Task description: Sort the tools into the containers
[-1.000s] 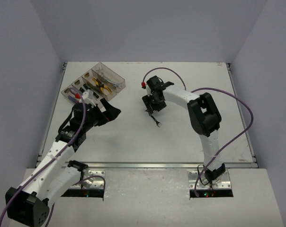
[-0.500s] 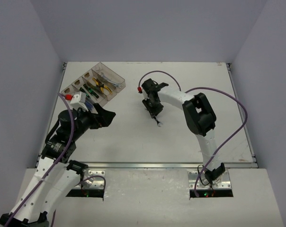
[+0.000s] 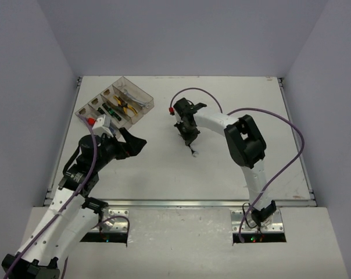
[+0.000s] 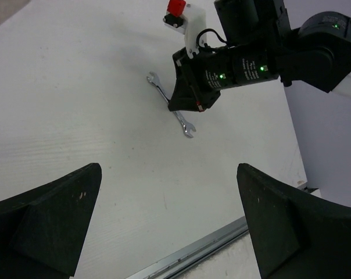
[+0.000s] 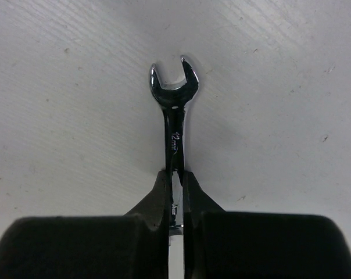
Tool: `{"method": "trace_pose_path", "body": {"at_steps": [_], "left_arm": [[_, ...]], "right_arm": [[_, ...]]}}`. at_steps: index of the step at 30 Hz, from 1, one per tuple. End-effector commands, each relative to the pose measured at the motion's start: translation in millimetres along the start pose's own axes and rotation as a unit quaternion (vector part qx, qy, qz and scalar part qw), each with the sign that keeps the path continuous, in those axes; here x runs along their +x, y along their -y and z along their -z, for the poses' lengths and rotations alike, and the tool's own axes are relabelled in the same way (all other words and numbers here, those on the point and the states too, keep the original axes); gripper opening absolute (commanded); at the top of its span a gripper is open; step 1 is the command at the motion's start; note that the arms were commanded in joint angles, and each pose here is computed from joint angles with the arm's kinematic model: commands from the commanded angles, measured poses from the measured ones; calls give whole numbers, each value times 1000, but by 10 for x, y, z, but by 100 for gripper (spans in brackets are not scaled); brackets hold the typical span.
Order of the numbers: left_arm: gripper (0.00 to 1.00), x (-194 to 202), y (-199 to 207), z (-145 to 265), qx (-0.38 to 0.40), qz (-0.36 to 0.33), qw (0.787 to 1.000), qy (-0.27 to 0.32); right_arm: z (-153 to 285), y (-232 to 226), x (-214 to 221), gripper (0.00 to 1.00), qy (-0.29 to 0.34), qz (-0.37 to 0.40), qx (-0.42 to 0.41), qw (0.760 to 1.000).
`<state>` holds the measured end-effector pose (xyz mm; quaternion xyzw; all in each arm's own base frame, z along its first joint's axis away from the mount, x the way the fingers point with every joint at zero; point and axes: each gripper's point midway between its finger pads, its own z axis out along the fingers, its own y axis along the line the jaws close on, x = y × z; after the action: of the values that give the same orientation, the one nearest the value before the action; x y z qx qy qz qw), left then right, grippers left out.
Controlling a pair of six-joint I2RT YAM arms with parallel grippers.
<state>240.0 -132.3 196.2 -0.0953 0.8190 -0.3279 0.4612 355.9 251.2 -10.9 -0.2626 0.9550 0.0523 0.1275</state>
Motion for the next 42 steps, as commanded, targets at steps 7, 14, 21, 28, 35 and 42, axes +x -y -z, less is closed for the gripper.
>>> {"method": "trace_pose_path", "body": {"at_steps": [7,14,21,28,35,42], "left_arm": [[100,89,328,-466,154,122,980,16],[100,226,571,-683,209,162,964,7],[94,295,752,-1009,185,171,968,2],[74,344,903,-1216,172,170,970,-7],[45,459,972,-1357,165,171,971,-24],[0,504,1128,-1313,188,168,967,-34]], "right_arm": [[803,-328,58,0,99,-61,-107,987],[1222,-534,128,0,154,-56,-161,973],[1574,-742,143,0,205,-37,-185,960],[1736,-932,142,0,224,-15,-202,953],[1820,-1022,121,0,238,-14,-214,947],[1822,-972,49,0,248,-27,-196,948]]}}
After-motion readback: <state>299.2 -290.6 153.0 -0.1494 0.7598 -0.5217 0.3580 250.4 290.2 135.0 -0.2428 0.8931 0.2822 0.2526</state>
